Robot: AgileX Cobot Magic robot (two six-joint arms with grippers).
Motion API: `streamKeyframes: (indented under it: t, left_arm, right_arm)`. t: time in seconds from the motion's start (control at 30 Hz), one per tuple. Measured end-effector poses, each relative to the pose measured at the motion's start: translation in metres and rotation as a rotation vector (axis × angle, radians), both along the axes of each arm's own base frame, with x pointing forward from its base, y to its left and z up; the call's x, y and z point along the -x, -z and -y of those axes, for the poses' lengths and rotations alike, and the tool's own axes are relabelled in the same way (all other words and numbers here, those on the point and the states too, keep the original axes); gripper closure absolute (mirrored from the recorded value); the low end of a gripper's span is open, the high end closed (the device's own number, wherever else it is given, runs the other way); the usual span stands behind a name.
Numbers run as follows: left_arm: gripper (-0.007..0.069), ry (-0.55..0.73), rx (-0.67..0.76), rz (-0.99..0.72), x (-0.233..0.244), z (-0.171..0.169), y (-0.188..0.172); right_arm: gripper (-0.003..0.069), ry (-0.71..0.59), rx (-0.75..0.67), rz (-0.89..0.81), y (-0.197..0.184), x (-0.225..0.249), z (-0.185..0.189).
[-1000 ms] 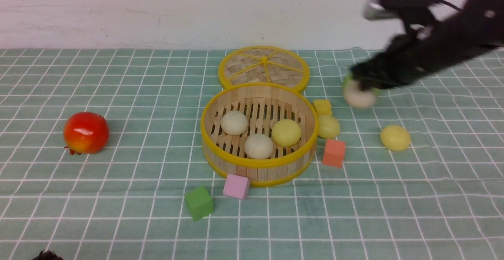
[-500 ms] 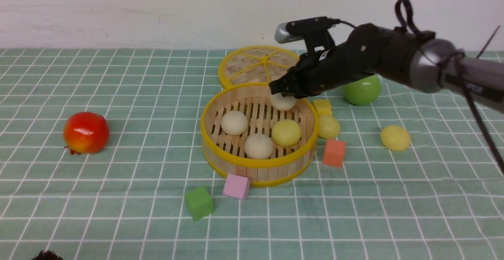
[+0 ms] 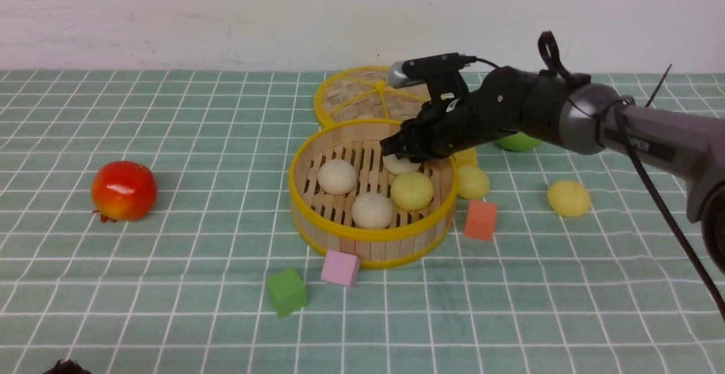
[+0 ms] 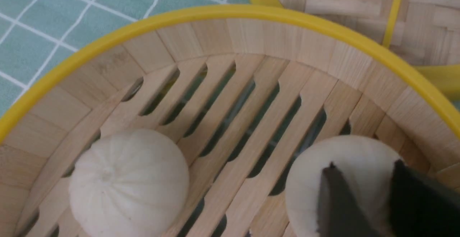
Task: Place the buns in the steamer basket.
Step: Use the right arm to put the steamed stuffed bun into the steamer, then use the right arm to grab a steamed stuffed bun
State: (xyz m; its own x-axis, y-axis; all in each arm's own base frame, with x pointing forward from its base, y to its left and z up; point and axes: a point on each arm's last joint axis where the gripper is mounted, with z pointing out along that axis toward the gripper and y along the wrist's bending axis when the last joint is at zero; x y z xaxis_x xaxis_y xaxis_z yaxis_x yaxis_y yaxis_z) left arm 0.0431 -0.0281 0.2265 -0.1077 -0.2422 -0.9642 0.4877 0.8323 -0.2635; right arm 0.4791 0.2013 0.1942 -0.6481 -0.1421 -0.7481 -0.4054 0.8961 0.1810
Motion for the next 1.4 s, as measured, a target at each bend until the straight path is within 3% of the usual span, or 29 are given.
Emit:
streamKeyframes:
  t: [0.17, 0.23, 0.33, 0.43, 0.5, 0.63, 0.7, 0.77, 1.4]
  left_arm:
    - [0.0494, 0.0, 0.0, 0.0, 0.0, 0.0, 0.0]
    - [0.0494, 0.0, 0.0, 0.0, 0.0, 0.0, 0.0]
    - [0.0494, 0.0, 0.0, 0.0, 0.0, 0.0, 0.0]
    - [0.0494, 0.0, 0.0, 0.0, 0.0, 0.0, 0.0]
    - [0.0492, 0.0, 0.0, 0.0, 0.0, 0.0, 0.0]
    - [0.049, 0.0, 0.0, 0.0, 0.0, 0.0, 0.0]
    - [0.0486, 0.0, 0.0, 0.0, 0.0, 0.0, 0.0]
    - [0.0482, 0.0, 0.0, 0.0, 0.0, 0.0, 0.0]
    - [0.0478, 0.0, 0.0, 0.0, 0.0, 0.0, 0.0]
  right_arm:
    - [0.0172, -0.018, -0.01, 0.01, -0.025, 0.008, 0.001]
    - [0.0141, -0.029, -0.013, 0.026, -0.042, 0.012, 0.002]
    - [0.0111, -0.078, 0.063, 0.102, -0.102, 0.035, 0.014]
    - [0.0132, -0.107, 0.188, 0.106, -0.13, 0.049, 0.038]
    - [0.0169, -0.049, 0.256, 0.031, -0.13, 0.05, 0.062]
    - [0.0246, 0.118, 0.289, -0.151, -0.103, 0.043, 0.111]
    - [0.0314, 0.261, 0.264, -0.292, -0.072, 0.038, 0.151]
    - [0.0351, 0.311, 0.236, -0.353, -0.056, 0.035, 0.168]
    - [0.0365, 0.345, 0.139, -0.379, 0.003, 0.011, 0.173]
